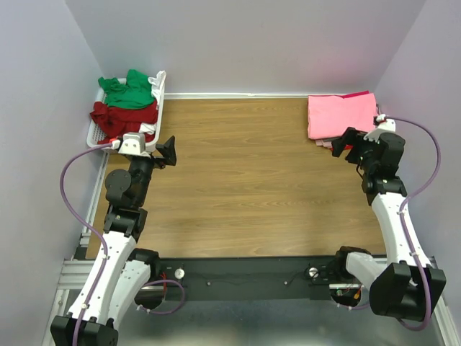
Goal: Fold and stack the t-shirts
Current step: Grab the tshirt from the pile
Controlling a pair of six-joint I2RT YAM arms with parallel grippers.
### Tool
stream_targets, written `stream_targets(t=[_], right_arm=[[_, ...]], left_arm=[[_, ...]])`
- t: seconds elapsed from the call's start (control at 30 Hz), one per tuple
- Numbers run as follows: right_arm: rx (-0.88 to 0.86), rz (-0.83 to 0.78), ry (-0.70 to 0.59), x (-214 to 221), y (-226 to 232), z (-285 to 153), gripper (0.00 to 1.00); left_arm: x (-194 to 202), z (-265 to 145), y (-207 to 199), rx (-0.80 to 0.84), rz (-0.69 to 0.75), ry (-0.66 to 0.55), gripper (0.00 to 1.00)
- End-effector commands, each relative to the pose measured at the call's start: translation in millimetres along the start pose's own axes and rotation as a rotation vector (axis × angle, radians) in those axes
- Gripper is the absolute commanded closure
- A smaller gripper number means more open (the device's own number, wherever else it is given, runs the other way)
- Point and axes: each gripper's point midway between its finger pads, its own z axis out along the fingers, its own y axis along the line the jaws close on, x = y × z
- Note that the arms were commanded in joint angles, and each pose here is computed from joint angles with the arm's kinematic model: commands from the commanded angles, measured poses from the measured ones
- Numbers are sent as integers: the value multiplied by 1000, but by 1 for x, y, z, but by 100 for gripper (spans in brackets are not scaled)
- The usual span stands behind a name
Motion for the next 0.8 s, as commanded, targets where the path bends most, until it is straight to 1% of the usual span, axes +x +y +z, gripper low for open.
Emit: stream_targets(t=[0.0, 0.03, 0.07, 0.1, 0.17, 0.2, 0.3, 0.33, 0.37, 0.4, 0.47, 0.5, 0.53, 0.57, 0.6, 0.63, 0.67, 0.77], right_arm=[[-128, -79, -41, -28, 23, 4, 0], [-249, -117, -12, -22, 41, 4, 0], [-322, -219, -10, -18, 48, 4, 0], [-443, -263, 1, -10, 65, -3, 0], [-507, -318, 10, 1, 70, -6, 0], [-524, -318, 30, 13, 70, -6, 0], [-483, -318, 58, 26, 58, -2, 0], [-470, -313, 67, 29, 55, -1, 0], [-455, -280, 83, 33, 51, 0, 0], [-479, -266, 86, 34, 54, -2, 0], [-510, -255, 94, 36, 58, -4, 0], [-518, -256, 88, 35, 60, -6, 0], [-521, -255, 88, 35, 60, -7, 0], [-519, -253, 84, 33, 61, -7, 0], [-513, -251, 87, 33, 60, -7, 0], [-511, -248, 86, 32, 60, -8, 0], [-510, -249, 85, 31, 60, -8, 0], [-504, -253, 80, 29, 60, -10, 0]], left_arm=[[-8, 2, -3, 10, -19, -20, 2], [-8, 2, -3, 8, -20, -14, 2], [-10, 3, 4, -36, -33, -16, 2], [-6, 4, 6, -48, -37, 1, 2], [-4, 6, 7, -54, -57, 13, 2], [-2, 9, 7, -56, -63, 25, 2], [-10, 19, 8, -50, -126, 26, 2], [-3, 27, 15, -75, -150, 50, 2], [-14, 33, 16, -60, -210, 43, 2], [-3, 45, 23, -71, -239, 83, 3], [-2, 59, 29, -73, -311, 112, 5], [-15, 69, 41, -109, -339, 108, 7], [4, 84, 57, -163, -392, 162, 8], [6, 93, 66, -208, -408, 179, 12], [13, 111, 78, -261, -441, 227, 14], [18, 121, 87, -299, -441, 245, 14], [28, 137, 104, -379, -464, 281, 15], [40, 154, 145, -551, -488, 303, 18]])
